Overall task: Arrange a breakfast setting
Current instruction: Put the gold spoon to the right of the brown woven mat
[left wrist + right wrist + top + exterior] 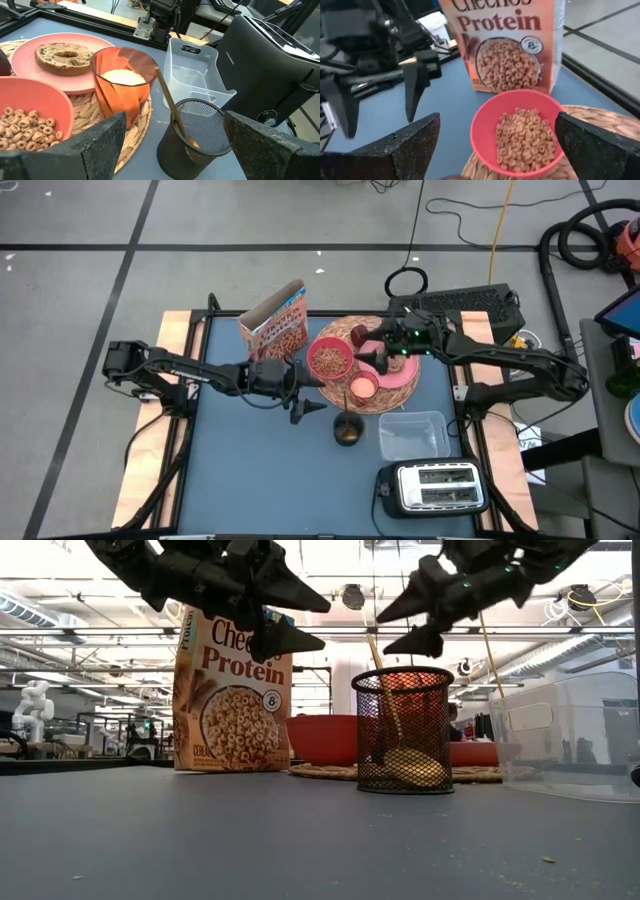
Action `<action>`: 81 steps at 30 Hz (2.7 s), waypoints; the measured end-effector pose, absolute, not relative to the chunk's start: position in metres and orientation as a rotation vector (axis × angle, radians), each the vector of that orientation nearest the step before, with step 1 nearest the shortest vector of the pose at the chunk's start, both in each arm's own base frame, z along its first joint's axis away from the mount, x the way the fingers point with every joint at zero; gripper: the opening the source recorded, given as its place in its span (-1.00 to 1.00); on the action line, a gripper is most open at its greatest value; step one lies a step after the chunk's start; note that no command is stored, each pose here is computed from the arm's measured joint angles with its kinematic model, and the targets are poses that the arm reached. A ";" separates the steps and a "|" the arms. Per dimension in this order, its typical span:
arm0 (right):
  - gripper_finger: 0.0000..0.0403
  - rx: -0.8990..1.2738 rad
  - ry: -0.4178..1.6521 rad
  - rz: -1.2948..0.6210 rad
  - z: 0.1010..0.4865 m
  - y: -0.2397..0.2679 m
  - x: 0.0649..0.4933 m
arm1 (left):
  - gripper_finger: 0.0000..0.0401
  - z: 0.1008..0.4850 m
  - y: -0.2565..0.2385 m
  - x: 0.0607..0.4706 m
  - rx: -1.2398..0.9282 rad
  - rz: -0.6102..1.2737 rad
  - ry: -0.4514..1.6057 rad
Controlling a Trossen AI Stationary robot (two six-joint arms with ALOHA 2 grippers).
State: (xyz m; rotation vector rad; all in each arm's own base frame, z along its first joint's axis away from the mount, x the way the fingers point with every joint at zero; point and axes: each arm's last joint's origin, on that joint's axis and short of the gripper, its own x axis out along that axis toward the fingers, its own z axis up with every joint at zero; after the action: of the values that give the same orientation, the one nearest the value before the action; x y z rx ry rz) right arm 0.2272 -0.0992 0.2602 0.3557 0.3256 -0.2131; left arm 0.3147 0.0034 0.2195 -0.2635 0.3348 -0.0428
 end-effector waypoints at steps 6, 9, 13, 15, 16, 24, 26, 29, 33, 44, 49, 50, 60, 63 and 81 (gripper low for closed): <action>0.89 0.327 0.262 -0.173 0.243 -0.085 0.214 | 0.68 0.219 -0.004 0.315 -0.270 -0.063 0.339; 0.89 0.304 0.203 -0.148 0.241 -0.079 0.211 | 0.68 0.219 -0.008 0.315 -0.293 -0.036 0.337; 0.89 0.277 0.132 -0.112 0.242 -0.071 0.209 | 0.68 0.216 -0.016 0.318 -0.282 0.050 0.312; 0.89 0.268 0.107 -0.097 0.244 -0.069 0.210 | 0.68 0.211 -0.020 0.322 -0.290 0.077 0.293; 0.89 0.265 0.099 -0.092 0.245 -0.068 0.211 | 0.68 0.208 -0.022 0.325 -0.296 0.076 0.281; 0.89 0.261 0.089 -0.081 0.246 -0.066 0.211 | 0.68 0.174 -0.028 0.347 -0.362 0.061 0.214; 0.89 0.261 0.089 -0.081 0.246 -0.066 0.211 | 0.68 0.167 -0.028 0.351 -0.374 0.063 0.203; 0.89 0.255 0.089 -0.080 0.246 -0.066 0.211 | 0.68 0.158 -0.026 0.355 -0.388 0.063 0.173; 0.89 0.254 0.089 -0.080 0.246 -0.066 0.211 | 0.68 0.151 -0.027 0.361 -0.391 0.069 0.172; 0.89 0.252 0.086 -0.080 0.246 -0.066 0.211 | 0.68 0.153 -0.029 0.393 -0.369 0.079 0.227; 0.89 0.253 0.087 -0.080 0.246 -0.066 0.211 | 0.68 0.153 -0.029 0.393 -0.355 0.081 0.248; 0.89 0.253 0.086 -0.080 0.246 -0.066 0.211 | 0.68 0.153 -0.029 0.393 -0.355 0.081 0.246; 0.89 0.253 0.087 -0.081 0.246 -0.066 0.211 | 0.16 0.153 -0.029 0.393 -0.353 0.082 0.251; 0.89 0.253 0.087 -0.081 0.246 -0.066 0.211 | -0.03 0.153 -0.029 0.393 -0.352 0.082 0.250; 0.89 0.252 0.087 -0.080 0.246 -0.066 0.211 | -0.52 0.153 -0.030 0.393 -0.355 0.081 0.249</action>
State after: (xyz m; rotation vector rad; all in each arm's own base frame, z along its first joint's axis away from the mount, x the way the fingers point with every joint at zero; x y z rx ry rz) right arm 0.2115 -0.0661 0.2462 0.2524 0.0870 -0.0805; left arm 0.3932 -0.0295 0.1528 -0.3545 0.2492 0.0806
